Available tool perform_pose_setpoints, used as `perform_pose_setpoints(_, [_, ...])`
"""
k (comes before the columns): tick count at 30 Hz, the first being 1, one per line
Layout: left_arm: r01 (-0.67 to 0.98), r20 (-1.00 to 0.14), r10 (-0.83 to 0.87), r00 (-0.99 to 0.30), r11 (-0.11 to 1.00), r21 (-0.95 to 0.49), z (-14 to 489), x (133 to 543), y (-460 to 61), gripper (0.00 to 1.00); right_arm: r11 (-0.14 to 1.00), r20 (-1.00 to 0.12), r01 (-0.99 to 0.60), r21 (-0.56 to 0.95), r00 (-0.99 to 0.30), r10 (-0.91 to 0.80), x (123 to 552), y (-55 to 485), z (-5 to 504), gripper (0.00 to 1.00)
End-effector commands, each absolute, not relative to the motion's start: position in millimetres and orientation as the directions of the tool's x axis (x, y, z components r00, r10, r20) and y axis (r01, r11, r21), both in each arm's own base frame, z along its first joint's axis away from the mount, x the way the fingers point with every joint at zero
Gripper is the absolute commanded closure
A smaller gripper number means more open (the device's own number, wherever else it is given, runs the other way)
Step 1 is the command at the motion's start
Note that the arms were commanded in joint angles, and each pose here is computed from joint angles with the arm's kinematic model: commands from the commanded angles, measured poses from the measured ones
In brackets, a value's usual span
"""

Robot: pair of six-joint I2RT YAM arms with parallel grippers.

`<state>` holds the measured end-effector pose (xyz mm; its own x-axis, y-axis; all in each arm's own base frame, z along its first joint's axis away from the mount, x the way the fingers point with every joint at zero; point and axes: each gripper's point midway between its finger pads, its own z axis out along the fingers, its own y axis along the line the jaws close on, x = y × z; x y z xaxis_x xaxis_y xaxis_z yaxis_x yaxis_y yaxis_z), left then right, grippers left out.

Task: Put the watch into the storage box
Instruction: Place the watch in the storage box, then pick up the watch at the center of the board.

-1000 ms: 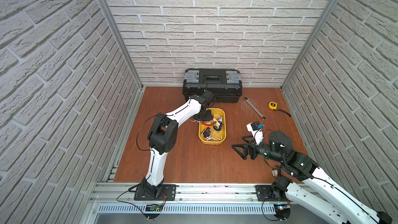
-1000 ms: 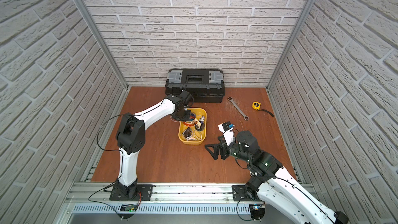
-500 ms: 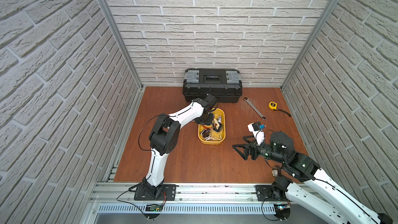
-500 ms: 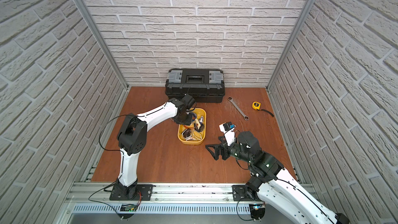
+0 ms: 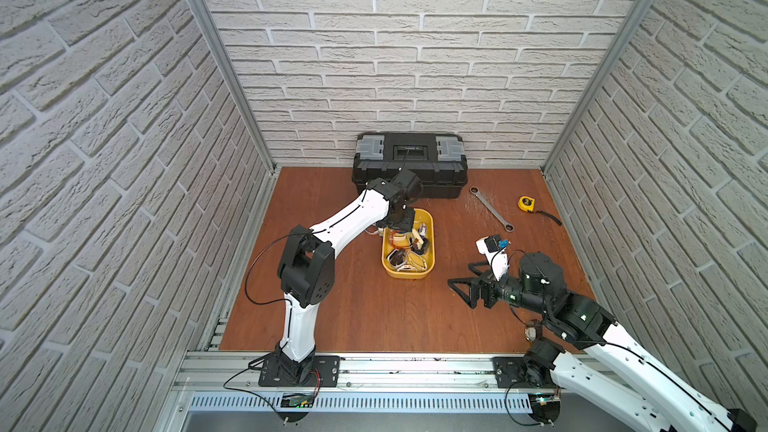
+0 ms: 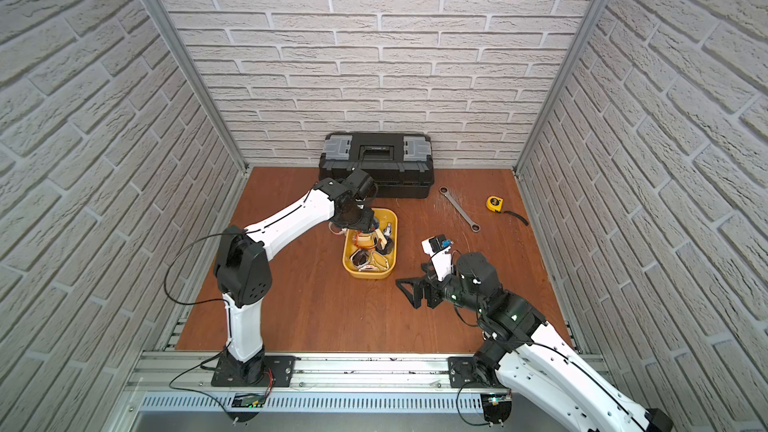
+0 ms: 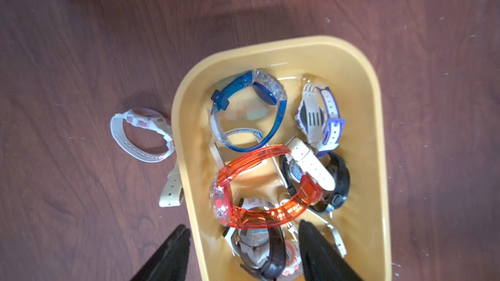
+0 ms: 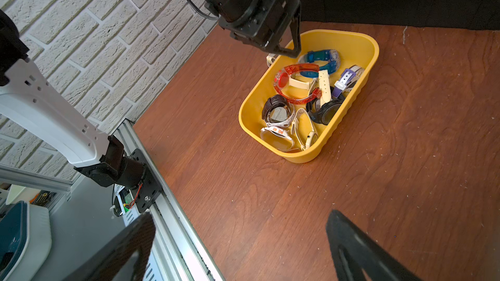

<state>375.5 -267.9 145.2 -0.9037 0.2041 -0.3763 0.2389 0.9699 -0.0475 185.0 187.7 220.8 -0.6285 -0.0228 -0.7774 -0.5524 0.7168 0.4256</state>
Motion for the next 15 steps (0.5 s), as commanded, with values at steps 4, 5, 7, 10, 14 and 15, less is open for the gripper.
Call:
perform_pose_setpoints(4, [0.184,-0.408,0.153,-0.9,0.982,-0.039,166.8,384.8,-233.5,0.32,0.699,-0.81,-0.58,0.418,-0.587,-0.003,189.3,192.0,237.6,0.0])
perform_pose_setpoints(5, [0.159,-0.414,0.125,-0.902,0.986,-0.048,166.9,388.6,-224.0,0.32,0.698,-0.81,-0.581,0.418,-0.586,-0.002,189.1,192.0,238.8,0.0])
perform_pose_setpoints(7, [0.108,-0.429,0.072,-0.901,0.992,-0.061,166.4,396.0,-202.6,0.32,0.698,-0.807,-0.58,0.42,-0.59,-0.004,188.7,191.8,237.9,0.0])
perform_pose_setpoints(10, [0.037,-0.42,-0.006,-0.908,0.995,-0.095,154.6,405.1,-173.1,0.34,0.698,-0.805,-0.578,0.422,-0.594,-0.006,188.7,192.3,236.0,0.0])
perform_pose_setpoints(14, [-0.037,-0.382,-0.098,-0.919,0.986,-0.164,133.2,412.7,-147.7,0.39,0.698,-0.8,-0.576,0.426,-0.6,-0.007,189.3,193.3,234.1,0.0])
perform_pose_setpoints(15, [-0.051,-0.379,-0.117,-0.918,0.983,-0.179,128.9,415.0,-143.5,0.4,0.699,-0.8,-0.576,0.425,-0.601,-0.008,189.5,193.4,233.7,0.0])
